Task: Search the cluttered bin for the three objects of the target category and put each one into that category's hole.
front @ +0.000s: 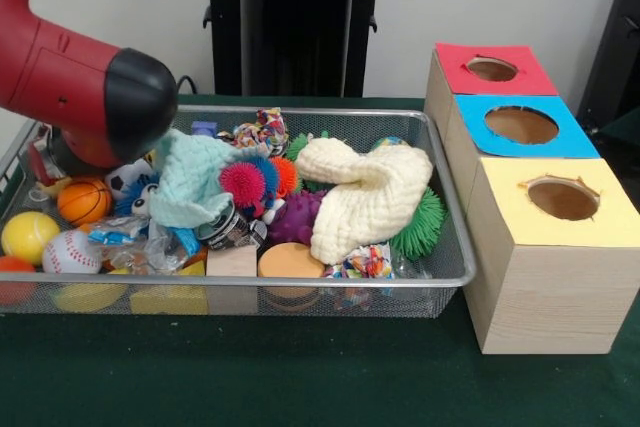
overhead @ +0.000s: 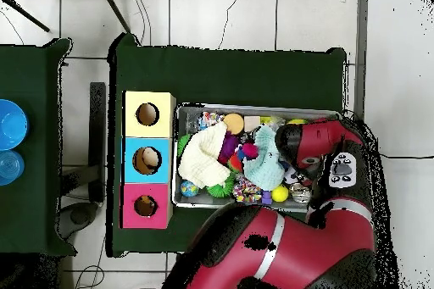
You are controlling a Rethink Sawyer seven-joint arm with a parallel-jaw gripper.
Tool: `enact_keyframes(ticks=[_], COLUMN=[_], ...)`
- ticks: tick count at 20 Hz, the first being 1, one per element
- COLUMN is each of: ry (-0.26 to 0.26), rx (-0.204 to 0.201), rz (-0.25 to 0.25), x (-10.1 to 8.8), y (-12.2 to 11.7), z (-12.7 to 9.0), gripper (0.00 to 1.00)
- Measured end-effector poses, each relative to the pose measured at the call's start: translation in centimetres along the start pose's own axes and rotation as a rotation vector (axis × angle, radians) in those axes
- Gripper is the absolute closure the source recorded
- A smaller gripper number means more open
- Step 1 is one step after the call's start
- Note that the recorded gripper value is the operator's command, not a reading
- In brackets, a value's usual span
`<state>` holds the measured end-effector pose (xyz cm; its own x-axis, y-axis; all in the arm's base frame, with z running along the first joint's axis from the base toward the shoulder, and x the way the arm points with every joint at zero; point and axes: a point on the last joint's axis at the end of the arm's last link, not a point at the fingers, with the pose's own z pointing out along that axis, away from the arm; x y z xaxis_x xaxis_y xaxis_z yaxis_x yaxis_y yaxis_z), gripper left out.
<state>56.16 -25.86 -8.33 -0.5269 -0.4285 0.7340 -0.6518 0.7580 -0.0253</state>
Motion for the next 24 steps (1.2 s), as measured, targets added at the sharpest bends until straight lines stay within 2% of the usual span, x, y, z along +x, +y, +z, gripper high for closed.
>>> enact_keyframes(ticks=[2,9,14,18,19,21,22,24], ry=[-0.017,-0.047,-0.107,-0.196,-0.235,-0.262,-0.299,-0.320], rx=[-0.015,-0.032,-0.068,-0.080,-0.089,-0.093,-0.094,-0.094], rz=[0.012,0.025,0.053,0.075,0.090,0.098,0.105,0.110], x=[0.1,0.3,0.3,-0.4,0.1,0.3,0.5,0.8], y=[-0.2,-0.6,-1.3,-2.0,-2.4,-2.5,-2.6,-2.7], z=[-0.1,-0.2,-0.3,-0.1,-0.2,-0.3,-0.2,-0.3], gripper=[0.00,0.00,0.00,0.00,0.00,0.00,0.00,0.00])
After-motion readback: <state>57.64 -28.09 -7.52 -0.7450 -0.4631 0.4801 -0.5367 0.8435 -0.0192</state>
